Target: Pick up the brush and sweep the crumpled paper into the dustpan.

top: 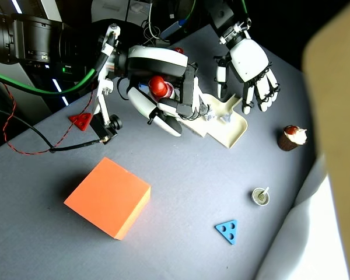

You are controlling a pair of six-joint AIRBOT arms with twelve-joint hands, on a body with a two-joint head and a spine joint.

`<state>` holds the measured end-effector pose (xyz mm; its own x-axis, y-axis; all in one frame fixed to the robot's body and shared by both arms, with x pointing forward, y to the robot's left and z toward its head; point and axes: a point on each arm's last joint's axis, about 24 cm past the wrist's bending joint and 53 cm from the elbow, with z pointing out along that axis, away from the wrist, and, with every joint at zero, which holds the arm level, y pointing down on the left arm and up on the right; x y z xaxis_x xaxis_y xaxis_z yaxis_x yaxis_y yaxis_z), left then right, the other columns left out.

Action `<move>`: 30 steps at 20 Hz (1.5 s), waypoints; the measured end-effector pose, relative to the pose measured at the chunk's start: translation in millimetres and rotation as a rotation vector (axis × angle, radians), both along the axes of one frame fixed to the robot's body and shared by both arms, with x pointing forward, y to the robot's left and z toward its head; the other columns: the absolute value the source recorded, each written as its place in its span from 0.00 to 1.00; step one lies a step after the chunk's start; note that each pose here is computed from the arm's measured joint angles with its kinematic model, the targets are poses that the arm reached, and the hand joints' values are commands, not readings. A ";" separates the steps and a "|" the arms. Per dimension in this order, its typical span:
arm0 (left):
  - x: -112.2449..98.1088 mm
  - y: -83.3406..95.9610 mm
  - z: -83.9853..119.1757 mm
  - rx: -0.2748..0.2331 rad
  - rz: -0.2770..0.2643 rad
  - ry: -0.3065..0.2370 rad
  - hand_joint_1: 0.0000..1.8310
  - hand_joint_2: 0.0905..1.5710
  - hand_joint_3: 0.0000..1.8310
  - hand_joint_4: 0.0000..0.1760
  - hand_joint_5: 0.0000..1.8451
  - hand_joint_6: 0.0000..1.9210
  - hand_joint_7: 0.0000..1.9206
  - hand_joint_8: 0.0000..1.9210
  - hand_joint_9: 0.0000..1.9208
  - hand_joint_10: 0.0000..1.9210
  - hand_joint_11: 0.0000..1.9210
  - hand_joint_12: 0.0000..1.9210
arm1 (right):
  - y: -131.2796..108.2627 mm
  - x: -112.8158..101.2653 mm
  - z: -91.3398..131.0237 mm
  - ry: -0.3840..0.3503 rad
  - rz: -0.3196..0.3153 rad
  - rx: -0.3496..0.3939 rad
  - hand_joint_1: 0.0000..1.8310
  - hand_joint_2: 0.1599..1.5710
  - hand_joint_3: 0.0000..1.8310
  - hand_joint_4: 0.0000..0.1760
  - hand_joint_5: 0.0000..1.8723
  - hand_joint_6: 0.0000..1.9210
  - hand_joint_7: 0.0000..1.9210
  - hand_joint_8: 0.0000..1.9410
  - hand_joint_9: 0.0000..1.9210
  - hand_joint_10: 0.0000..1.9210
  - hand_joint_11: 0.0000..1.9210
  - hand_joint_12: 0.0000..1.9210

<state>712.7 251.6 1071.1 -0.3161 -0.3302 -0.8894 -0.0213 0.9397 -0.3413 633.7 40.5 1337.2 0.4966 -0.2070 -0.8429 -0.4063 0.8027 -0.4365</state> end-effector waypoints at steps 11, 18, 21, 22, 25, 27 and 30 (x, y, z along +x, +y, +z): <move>7.4 -1.1 22.3 0.016 -0.010 -0.036 0.51 0.59 0.00 0.48 0.35 0.01 0.19 0.00 0.15 0.00 0.01 0.32 | -16.1 -5.9 -34.0 0.140 -0.098 -0.083 0.48 0.45 0.00 0.00 0.26 0.68 0.14 0.98 0.17 1.00 0.16 1.00; 19.5 -21.8 62.2 0.010 -0.062 -0.075 0.50 0.59 0.00 0.45 0.35 0.00 0.19 0.00 0.16 0.00 0.01 0.32 | -38.7 -10.2 -41.8 0.375 -0.111 0.003 0.30 0.45 0.00 0.00 0.00 0.00 0.00 0.00 0.00 0.00 0.00 0.04; 20.4 -28.2 81.7 0.000 -0.074 -0.086 0.49 0.60 0.00 0.53 0.35 0.00 0.20 0.00 0.17 0.00 0.01 0.32 | -53.3 -7.9 -54.8 0.479 -0.133 0.033 0.27 0.45 0.00 0.00 0.00 0.00 0.00 0.00 0.00 0.00 0.00 0.00; 21.2 -28.4 86.1 -0.004 -0.074 -0.088 0.49 0.60 0.00 0.52 0.34 0.00 0.20 0.00 0.17 0.00 0.01 0.32 | -58.5 -8.6 -60.7 0.510 -0.135 0.036 0.27 0.46 0.00 0.00 0.00 0.00 0.00 0.00 0.00 0.00 0.00 0.00; 18.1 -30.7 91.5 -0.028 -0.067 -0.079 0.49 0.60 0.00 0.56 0.33 0.00 0.19 0.00 0.16 0.00 0.01 0.32 | -74.8 -15.9 -78.1 0.605 -0.140 0.046 0.27 0.45 0.00 0.00 0.00 0.00 0.00 0.00 0.00 0.00 0.01 0.00; 17.3 -35.2 94.4 -0.029 -0.079 -0.080 0.48 0.61 0.00 0.59 0.33 0.00 0.19 0.00 0.16 0.00 0.01 0.32 | -78.3 -21.4 -81.2 0.640 -0.112 0.069 0.27 0.46 0.00 0.00 0.00 0.00 0.00 0.00 0.00 0.00 0.00 0.00; 17.5 -40.1 100.2 -0.040 -0.096 -0.086 0.49 0.60 0.00 0.54 0.33 0.00 0.20 0.00 0.17 0.00 0.01 0.33 | -85.4 -27.1 -64.4 0.664 0.005 0.218 0.26 0.47 0.00 0.00 0.00 0.00 0.00 0.00 0.00 0.00 0.00 0.00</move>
<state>730.3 211.5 1171.3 -0.2715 -0.3378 -0.9012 0.0989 0.9217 -0.3752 606.6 -44.9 1272.8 -0.1380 0.0022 -0.9904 -0.5349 0.8414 0.0764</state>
